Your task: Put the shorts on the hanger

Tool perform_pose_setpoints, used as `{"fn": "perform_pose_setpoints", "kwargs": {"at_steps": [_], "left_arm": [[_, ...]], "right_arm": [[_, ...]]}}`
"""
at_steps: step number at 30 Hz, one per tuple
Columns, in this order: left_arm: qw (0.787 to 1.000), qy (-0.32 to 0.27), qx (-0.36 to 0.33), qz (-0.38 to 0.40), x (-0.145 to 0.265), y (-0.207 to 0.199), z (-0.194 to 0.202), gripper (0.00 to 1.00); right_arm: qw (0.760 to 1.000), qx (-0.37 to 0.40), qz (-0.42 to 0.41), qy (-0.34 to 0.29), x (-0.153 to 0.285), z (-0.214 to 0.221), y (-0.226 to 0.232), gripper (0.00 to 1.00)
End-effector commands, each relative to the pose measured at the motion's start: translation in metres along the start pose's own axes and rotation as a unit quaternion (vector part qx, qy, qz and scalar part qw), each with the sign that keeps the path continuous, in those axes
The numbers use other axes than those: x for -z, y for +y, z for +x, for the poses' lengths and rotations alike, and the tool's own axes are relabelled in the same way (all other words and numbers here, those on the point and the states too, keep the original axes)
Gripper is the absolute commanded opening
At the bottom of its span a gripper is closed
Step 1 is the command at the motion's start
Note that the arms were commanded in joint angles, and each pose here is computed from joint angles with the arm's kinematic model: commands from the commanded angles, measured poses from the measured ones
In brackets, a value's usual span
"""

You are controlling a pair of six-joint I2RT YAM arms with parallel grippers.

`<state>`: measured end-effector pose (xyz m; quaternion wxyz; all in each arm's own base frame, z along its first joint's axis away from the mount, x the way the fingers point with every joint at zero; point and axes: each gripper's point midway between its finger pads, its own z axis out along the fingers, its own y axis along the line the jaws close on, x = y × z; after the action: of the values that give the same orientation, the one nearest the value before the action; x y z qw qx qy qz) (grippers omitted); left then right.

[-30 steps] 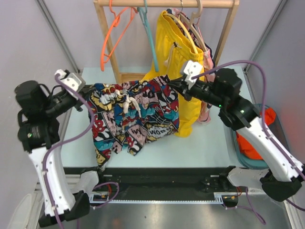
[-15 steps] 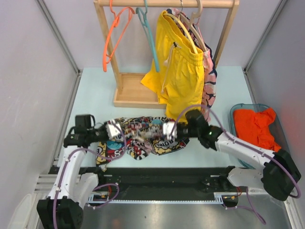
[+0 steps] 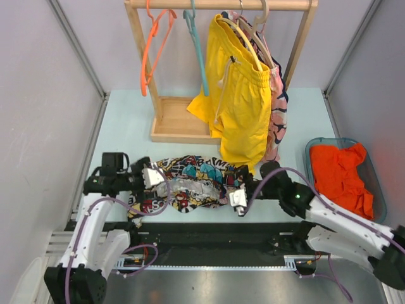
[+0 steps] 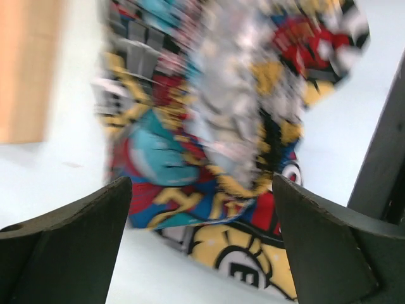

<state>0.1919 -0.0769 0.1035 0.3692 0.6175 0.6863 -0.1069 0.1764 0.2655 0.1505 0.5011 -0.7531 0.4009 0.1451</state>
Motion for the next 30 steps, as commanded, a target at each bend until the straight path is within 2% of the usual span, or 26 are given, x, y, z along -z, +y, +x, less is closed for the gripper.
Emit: {"fn": "perform_pose_setpoints", "kwargs": {"at_steps": [1,2,3,5,6,7,8,9,10,11,12,13,15,16,19,20,23,27,30], "left_arm": [[0.993,-0.083,0.07,-0.052,0.046,0.032,-0.072,0.99],[0.989,-0.097,0.087,-0.065,0.053,0.04,-0.083,1.0],[0.98,-0.115,0.14,-0.086,0.066,0.053,-0.1,1.0],[0.967,-0.139,0.18,-0.118,0.081,0.077,-0.119,1.0],[0.952,-0.154,0.226,-0.138,0.096,0.09,-0.135,1.0],[0.944,-0.155,0.255,-0.142,0.096,0.103,-0.138,1.0],[0.935,-0.16,0.279,-0.15,0.102,0.111,-0.144,1.0],[0.919,-0.172,0.311,-0.171,0.116,0.125,-0.156,1.0],[0.913,-0.168,0.331,-0.17,0.116,0.132,-0.157,1.0],[0.905,-0.172,0.345,-0.179,0.12,0.139,-0.161,1.0],[0.89,-0.182,0.371,-0.192,0.129,0.146,-0.168,1.0],[0.88,-0.186,0.38,-0.213,0.133,0.154,-0.167,1.0],[0.861,-0.201,0.397,-0.247,0.141,0.16,-0.166,1.0],[0.852,-0.221,0.391,-0.268,0.149,0.166,-0.17,1.0],[0.839,-0.252,0.367,-0.312,0.164,0.168,-0.173,1.0],[0.834,-0.252,0.37,-0.324,0.167,0.169,-0.171,1.0],[0.83,-0.253,0.368,-0.335,0.173,0.171,-0.172,1.0],[0.826,-0.243,0.373,-0.346,0.174,0.173,-0.167,1.0],[0.821,-0.254,0.368,-0.355,0.178,0.172,-0.168,1.0]], "right_arm": [[0.997,-0.033,0.068,-0.034,0.036,-0.046,-0.024,1.0],[0.994,-0.045,0.089,-0.044,0.047,-0.058,-0.035,1.0],[0.992,-0.063,0.099,-0.04,0.051,-0.061,-0.041,1.0],[0.982,-0.152,0.113,0.009,0.048,-0.048,-0.051,1.0],[0.975,-0.171,0.141,0.007,0.058,-0.061,-0.077,1.0],[0.967,-0.205,0.149,0.028,0.056,-0.054,-0.086,1.0],[0.951,-0.26,0.166,0.032,0.059,-0.051,-0.099,1.0],[0.939,-0.289,0.183,0.017,0.06,-0.063,-0.13,1.0],[0.93,-0.318,0.186,0.0,0.06,-0.07,-0.144,1.0],[0.902,-0.377,0.21,-0.017,0.069,-0.069,-0.167,1.0],[0.887,-0.41,0.21,-0.02,0.06,-0.064,-0.181,1.0],[0.876,-0.417,0.234,-0.058,0.078,-0.085,-0.215,1.0],[0.842,-0.471,0.252,-0.081,0.087,-0.087,-0.246,1.0],[0.833,-0.479,0.26,-0.1,0.094,-0.101,-0.273,1.0],[0.805,-0.509,0.28,-0.124,0.1,-0.104,-0.312,1.0],[0.804,-0.493,0.295,-0.153,0.117,-0.124,-0.333,1.0],[0.798,-0.487,0.311,-0.171,0.114,-0.136,-0.365,1.0],[0.804,-0.463,0.333,-0.165,0.091,-0.146,-0.387,1.0],[0.8,-0.452,0.371,-0.134,0.067,-0.134,-0.397,1.0]]}}
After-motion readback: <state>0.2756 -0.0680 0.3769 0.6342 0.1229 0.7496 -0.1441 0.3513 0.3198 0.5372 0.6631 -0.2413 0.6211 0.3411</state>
